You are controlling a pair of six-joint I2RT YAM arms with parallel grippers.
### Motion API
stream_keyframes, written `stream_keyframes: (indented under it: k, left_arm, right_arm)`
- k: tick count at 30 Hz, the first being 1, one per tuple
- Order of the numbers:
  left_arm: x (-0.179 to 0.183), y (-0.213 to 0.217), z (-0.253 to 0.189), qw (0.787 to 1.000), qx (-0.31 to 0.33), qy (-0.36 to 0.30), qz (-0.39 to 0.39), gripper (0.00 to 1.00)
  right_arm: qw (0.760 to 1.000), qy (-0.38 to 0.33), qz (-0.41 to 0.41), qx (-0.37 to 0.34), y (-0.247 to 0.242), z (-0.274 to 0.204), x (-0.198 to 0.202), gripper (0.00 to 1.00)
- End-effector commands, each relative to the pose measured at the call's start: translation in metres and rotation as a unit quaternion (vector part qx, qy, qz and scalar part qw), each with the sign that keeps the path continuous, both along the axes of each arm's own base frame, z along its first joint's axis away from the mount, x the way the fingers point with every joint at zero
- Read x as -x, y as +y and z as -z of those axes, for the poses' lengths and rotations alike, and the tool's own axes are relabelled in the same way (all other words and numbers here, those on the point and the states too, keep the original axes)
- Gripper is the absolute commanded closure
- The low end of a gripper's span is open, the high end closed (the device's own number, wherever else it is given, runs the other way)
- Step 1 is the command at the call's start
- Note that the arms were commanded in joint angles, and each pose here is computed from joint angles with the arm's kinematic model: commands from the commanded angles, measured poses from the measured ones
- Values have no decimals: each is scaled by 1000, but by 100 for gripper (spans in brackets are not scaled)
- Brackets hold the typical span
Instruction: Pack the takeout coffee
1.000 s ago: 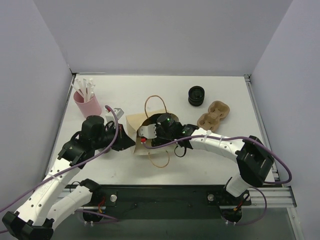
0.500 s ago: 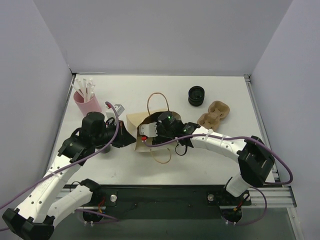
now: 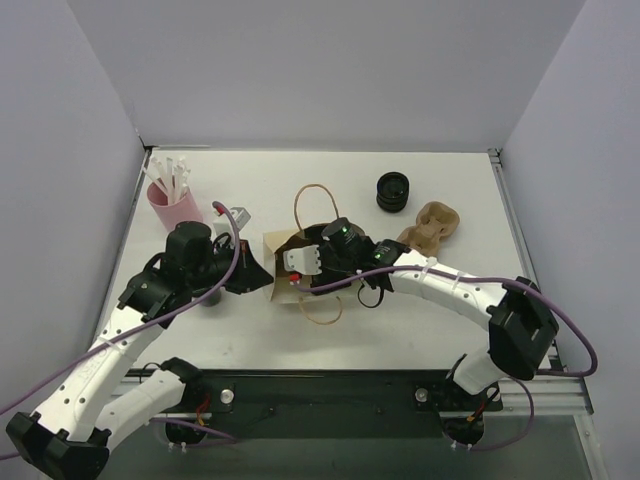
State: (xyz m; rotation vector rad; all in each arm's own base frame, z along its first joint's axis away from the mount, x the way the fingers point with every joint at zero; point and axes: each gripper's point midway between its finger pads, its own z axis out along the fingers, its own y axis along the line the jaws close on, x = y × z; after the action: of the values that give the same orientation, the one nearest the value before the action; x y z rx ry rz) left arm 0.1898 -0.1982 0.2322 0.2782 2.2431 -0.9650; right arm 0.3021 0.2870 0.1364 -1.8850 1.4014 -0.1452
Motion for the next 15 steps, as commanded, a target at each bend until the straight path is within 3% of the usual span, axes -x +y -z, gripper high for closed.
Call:
stream_keyframes:
  k: [1, 10, 15]
  left_arm:
    - [-6, -4, -24, 1000, 16, -26, 1, 100]
    - [-11, -8, -37, 1000, 23, -19, -3, 100]
    - [-15, -13, -42, 1000, 30, -2, -3, 100]
  right_arm:
    - [1000, 1, -14, -25, 1, -31, 7, 6]
    - [999, 7, -17, -33, -3, -45, 15, 7]
    - [999, 19, -18, -46, -2, -52, 22, 12]
